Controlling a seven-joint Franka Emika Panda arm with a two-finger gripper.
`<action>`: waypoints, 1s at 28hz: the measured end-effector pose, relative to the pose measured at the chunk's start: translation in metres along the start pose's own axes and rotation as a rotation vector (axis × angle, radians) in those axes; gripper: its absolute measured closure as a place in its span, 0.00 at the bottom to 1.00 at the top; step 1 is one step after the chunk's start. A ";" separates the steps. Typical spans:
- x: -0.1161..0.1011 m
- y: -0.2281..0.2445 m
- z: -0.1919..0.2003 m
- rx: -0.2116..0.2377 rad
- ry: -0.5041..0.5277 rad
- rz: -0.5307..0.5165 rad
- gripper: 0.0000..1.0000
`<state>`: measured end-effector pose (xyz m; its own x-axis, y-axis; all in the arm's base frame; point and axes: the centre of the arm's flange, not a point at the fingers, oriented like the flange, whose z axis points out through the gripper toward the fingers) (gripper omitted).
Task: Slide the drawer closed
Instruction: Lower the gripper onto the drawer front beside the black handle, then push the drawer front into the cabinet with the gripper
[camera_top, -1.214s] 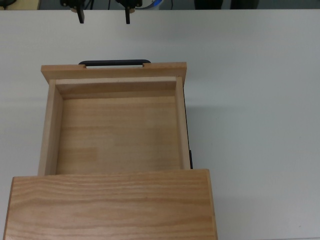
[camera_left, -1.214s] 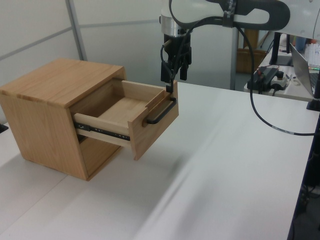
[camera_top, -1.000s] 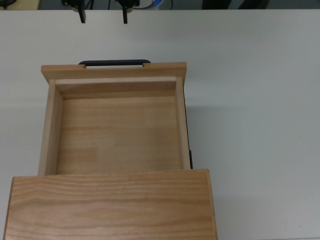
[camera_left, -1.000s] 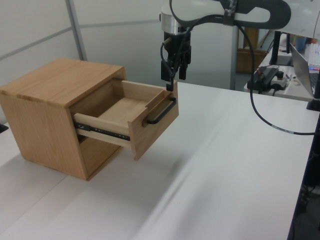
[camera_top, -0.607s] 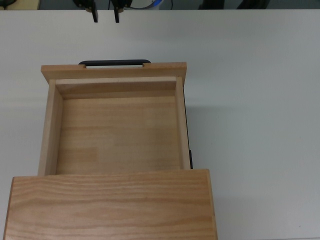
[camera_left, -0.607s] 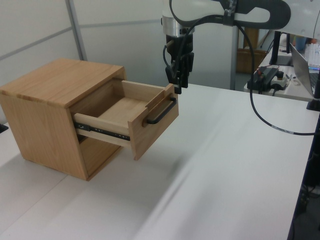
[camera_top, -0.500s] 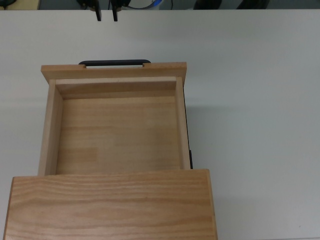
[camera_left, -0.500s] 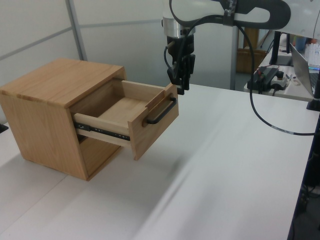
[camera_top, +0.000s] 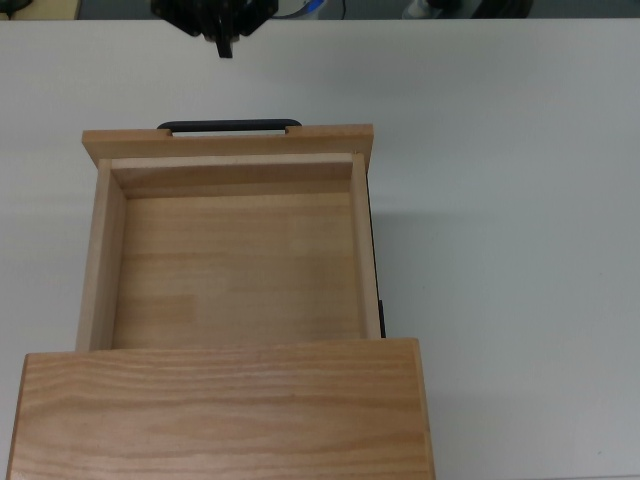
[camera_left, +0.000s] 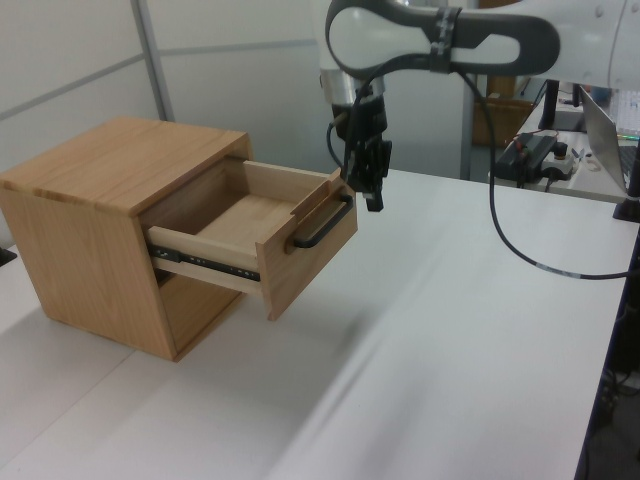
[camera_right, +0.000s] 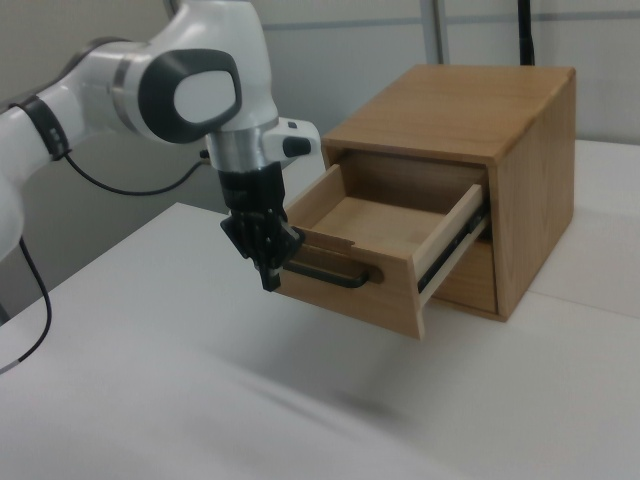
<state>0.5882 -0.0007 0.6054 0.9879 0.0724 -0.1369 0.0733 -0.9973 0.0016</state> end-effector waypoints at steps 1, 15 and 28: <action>0.002 0.000 0.004 0.001 -0.007 -0.001 0.99; 0.028 0.001 0.025 0.001 0.020 -0.003 0.99; 0.049 0.002 0.032 -0.003 0.105 -0.005 0.99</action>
<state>0.6328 0.0010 0.5669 0.9964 0.0782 -0.0322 0.0784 -0.9969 0.0045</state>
